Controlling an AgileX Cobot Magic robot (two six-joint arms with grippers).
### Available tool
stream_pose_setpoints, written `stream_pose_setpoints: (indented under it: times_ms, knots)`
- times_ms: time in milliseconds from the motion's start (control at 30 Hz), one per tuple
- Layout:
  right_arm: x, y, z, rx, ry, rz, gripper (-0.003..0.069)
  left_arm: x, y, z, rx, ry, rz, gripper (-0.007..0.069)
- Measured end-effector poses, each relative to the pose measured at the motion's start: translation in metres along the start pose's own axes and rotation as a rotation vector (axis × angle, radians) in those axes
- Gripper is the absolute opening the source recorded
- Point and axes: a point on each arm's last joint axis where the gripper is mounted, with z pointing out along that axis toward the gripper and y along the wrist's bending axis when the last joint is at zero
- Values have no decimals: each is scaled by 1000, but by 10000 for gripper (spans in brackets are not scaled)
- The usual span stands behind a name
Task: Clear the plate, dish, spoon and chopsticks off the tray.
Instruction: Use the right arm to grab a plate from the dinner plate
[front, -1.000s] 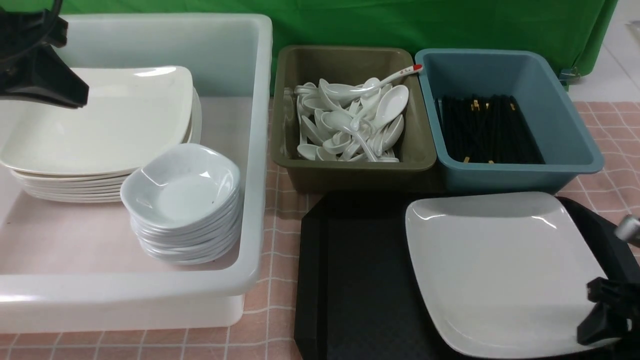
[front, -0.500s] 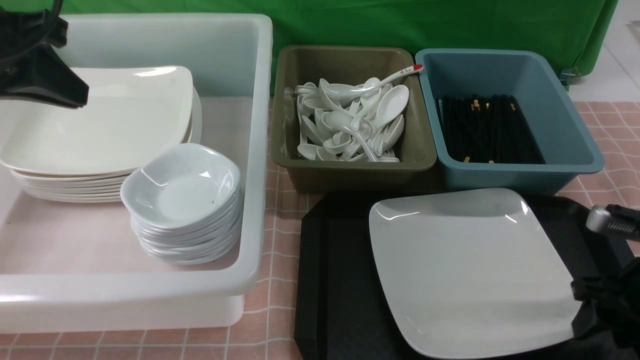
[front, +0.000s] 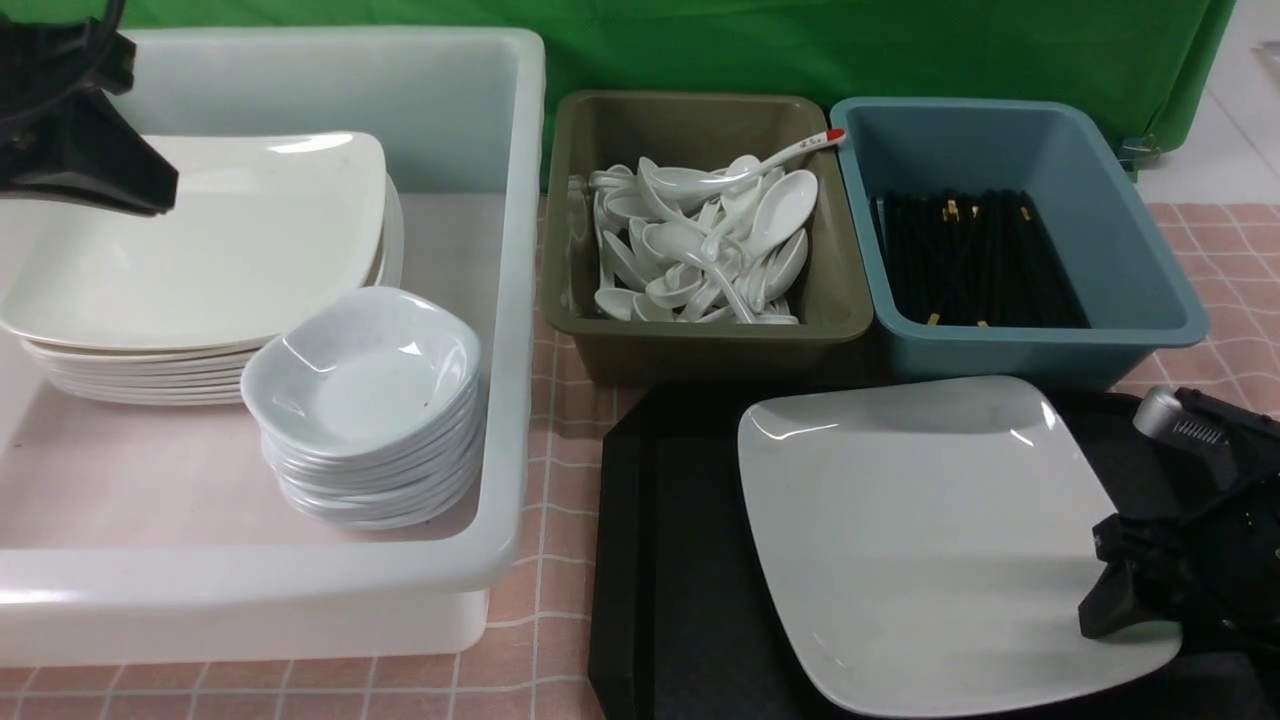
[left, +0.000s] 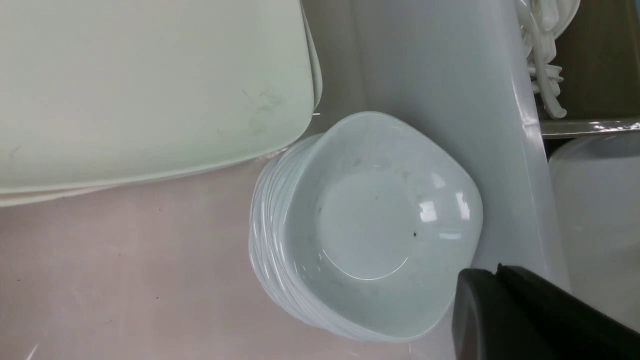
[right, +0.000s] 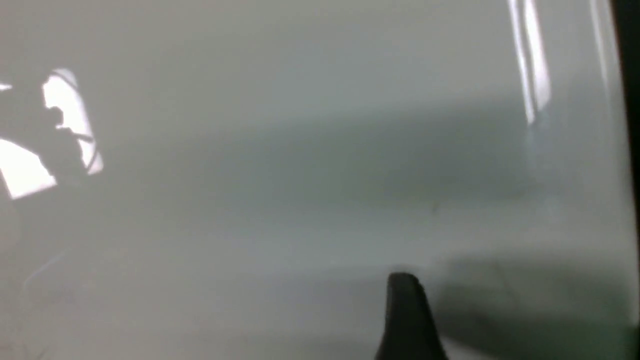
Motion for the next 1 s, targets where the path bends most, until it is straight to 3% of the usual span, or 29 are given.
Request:
stream_pose_setpoints:
  times_ms: [100, 267, 500, 767, 1000]
  knots:
    - [-2, 0, 1, -5, 0, -1, 455, 0, 0, 0, 0, 0, 1, 1]
    - [-3, 1, 2, -22, -3, 18, 274, 0, 0, 0, 0, 0, 1, 1]
    - [2, 3, -1, -44, 20, 27, 266, 0, 0, 0, 1, 0, 2, 3]
    - [26, 3, -59, -113, 21, 23, 129, 0, 0, 0, 1, 0, 10, 3]
    - [49, -1, -108, -124, -88, 33, 76, 0, 0, 0, 5, -2, 18, 3]
